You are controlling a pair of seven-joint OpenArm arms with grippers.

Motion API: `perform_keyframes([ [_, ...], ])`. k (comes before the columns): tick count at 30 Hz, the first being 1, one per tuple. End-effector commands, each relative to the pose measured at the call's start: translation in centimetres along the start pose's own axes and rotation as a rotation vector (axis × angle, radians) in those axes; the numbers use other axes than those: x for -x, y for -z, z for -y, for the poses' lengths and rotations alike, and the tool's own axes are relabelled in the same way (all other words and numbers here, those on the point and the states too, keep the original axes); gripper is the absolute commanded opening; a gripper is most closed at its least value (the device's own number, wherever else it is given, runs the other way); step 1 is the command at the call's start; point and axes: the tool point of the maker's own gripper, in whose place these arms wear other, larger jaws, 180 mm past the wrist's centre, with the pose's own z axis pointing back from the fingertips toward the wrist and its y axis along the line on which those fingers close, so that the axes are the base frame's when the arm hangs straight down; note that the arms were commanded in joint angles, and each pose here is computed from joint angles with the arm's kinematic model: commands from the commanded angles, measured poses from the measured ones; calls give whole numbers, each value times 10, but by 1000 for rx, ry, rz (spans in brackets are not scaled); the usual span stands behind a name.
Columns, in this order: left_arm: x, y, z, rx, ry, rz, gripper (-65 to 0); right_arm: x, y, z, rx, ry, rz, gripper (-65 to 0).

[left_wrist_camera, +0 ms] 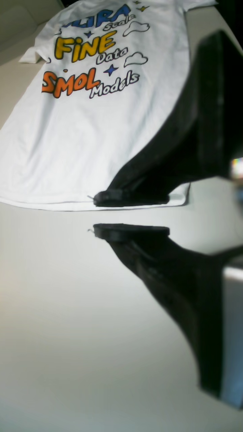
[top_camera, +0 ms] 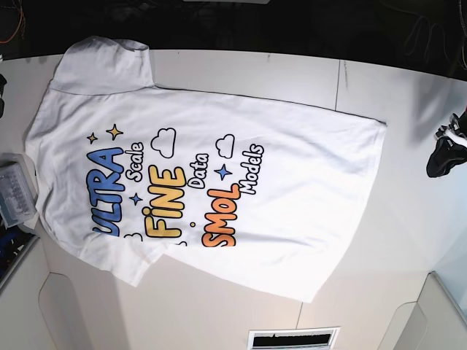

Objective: Layout the t-shirt on the table in an organized manner, then fold the t-shirt properly

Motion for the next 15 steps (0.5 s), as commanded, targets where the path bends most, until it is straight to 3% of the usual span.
perform_keyframes([
  [1,-25,-3,3,19,44,55,-523,-4,0,4,-3,8,9,-414],
  [4,-39,-2,16,42,104,74,-505,21,5,19,4,117,-49,-413],
  [7,-57,-3,26,52,204,85,-436,48,6,30,4,198,-119,-414],
  [11,-73,-6,31,46,313,84,-413,65,6,32,-9,240,-164,-414],
  [15,-75,-5,26,21,329,78,-413,77,11,22,-33,227,-209,-414],
])
